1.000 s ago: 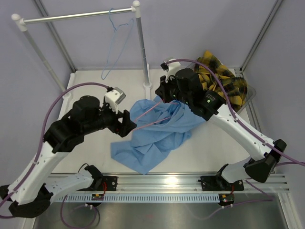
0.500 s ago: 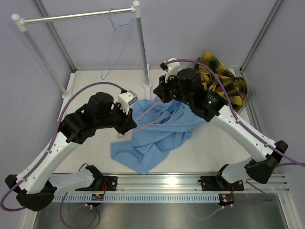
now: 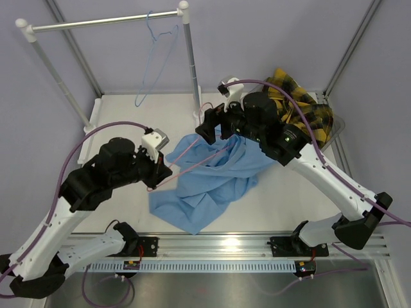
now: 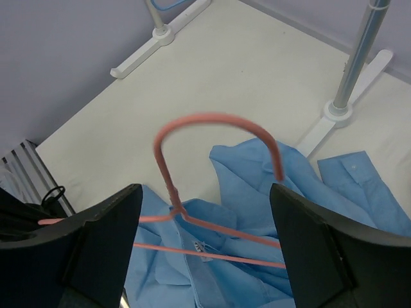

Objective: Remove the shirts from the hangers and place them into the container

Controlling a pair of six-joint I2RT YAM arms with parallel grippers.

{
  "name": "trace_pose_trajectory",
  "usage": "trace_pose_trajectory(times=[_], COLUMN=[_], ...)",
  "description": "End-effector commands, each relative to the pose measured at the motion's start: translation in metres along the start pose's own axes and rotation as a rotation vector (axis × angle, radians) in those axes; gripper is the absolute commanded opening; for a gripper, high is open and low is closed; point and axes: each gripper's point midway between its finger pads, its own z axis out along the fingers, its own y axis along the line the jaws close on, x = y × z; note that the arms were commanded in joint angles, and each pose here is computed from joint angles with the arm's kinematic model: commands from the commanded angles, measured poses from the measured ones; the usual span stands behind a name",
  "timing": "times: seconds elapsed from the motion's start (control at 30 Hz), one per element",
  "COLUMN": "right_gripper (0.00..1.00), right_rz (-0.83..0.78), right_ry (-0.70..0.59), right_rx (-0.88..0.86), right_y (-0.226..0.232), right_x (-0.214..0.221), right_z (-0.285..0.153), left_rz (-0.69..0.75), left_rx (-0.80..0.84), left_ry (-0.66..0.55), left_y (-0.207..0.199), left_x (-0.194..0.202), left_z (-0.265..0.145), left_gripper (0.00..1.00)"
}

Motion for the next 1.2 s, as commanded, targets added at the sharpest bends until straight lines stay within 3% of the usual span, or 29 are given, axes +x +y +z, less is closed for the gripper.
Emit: trace_pose_trajectory(times=[0.0, 0.07, 0.3, 0.43, 0.63, 0.9, 1.17], right_gripper=[0.94, 0.99, 0.99, 0.99, 1.00, 0.97, 0.92], right_rz=[0.005, 0.003, -0.009, -0.010, -0.020, 0.043, 0.257], right_ry=[-0.093, -0.097, -0.127, -0.155, -0.094, 0.140, 0.278], right_rx=[-0.070, -0.073, -0.143, -0.206, -0.125, 0.106, 0.208], right_y=[0.019, 0.020, 0.036, 0.048, 0.030, -0.021, -0.036], right_x=[-0.027, -0.029, -0.043, -0.049, -0.025, 0.062, 0.123], right_z=[-0.022, -0.028, -0.053, -0.062, -0.053, 0.011, 0.085], left_rz=[-0.033, -0.070, -0.167, -0.216, -0.260, -0.245, -0.271], left_rx=[-0.090, -0.128, -0.284, -0.373, -0.516, -0.358, -0.372], left_ry=[-0.045, -0.025, 0.036, 0.020, -0.025, -0.083, -0.136], left_y=[0.013, 0.020, 0.045, 0.058, 0.079, 0.052, 0.052], left_x=[0.005, 0.019, 0.058, 0.056, 0.051, 0.036, 0.027], left_z=[-0.015, -0.015, -0.017, -0.018, -0.037, -0.049, -0.062], left_gripper=[0.00, 0.00, 0.00, 0.00, 0.00, 0.00, 0.00])
